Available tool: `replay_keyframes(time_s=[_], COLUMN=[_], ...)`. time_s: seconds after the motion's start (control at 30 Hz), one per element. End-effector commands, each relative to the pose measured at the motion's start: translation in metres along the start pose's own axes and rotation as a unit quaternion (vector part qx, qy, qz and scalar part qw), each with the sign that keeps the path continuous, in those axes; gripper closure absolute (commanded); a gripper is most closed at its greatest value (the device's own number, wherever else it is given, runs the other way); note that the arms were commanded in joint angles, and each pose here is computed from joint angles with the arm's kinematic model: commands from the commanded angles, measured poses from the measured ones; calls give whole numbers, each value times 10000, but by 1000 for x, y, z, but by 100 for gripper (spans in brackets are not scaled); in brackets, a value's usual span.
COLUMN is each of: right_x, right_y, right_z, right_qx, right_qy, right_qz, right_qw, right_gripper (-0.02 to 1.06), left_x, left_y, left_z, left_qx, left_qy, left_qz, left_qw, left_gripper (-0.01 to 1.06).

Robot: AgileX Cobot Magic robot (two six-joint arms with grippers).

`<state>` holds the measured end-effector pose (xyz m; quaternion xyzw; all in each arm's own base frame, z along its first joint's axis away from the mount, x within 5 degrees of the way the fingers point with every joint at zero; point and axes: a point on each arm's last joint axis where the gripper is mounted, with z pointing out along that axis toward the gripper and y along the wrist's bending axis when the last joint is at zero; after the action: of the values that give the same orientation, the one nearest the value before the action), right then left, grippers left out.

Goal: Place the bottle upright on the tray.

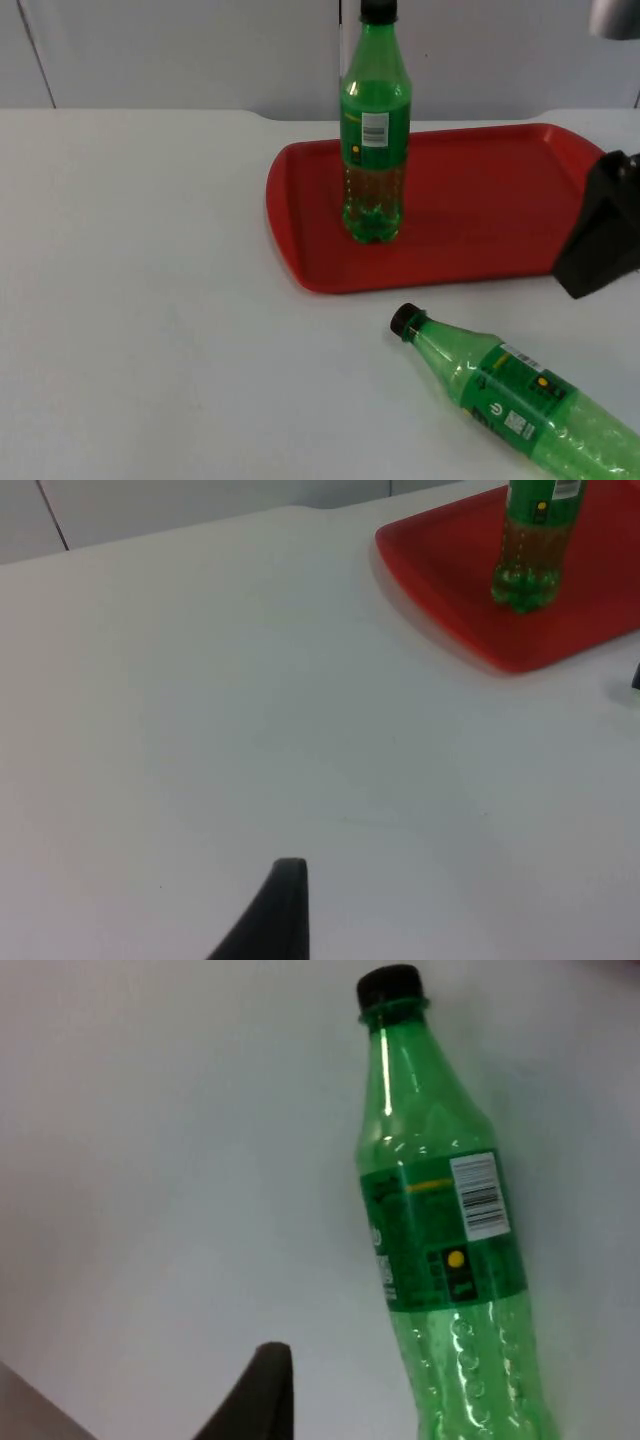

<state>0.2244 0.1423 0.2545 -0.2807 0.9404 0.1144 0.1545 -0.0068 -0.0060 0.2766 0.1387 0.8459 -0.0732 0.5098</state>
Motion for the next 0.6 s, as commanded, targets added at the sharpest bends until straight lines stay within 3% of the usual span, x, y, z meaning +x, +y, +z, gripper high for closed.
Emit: replay_keyframes(time_s=[0.0, 0.13, 0.57], right_x=[-2, -2, -6], right_y=[6, 12, 17], right_z=[-1, 0, 1], right_qx=[-30, 125, 239], right_qy=[-101, -61, -289], right_qz=[-5, -245, -90], right_qw=[9999, 9996, 9993], right_gripper=[0, 0, 0], left_x=[1, 1, 1], left_y=[0, 0, -1], left_z=[1, 1, 1], left_qx=[52, 52, 70], left_qy=[1, 1, -1], left_qz=[-45, -45, -57], left_qw=[10000, 10000, 10000], left_gripper=[0, 0, 0])
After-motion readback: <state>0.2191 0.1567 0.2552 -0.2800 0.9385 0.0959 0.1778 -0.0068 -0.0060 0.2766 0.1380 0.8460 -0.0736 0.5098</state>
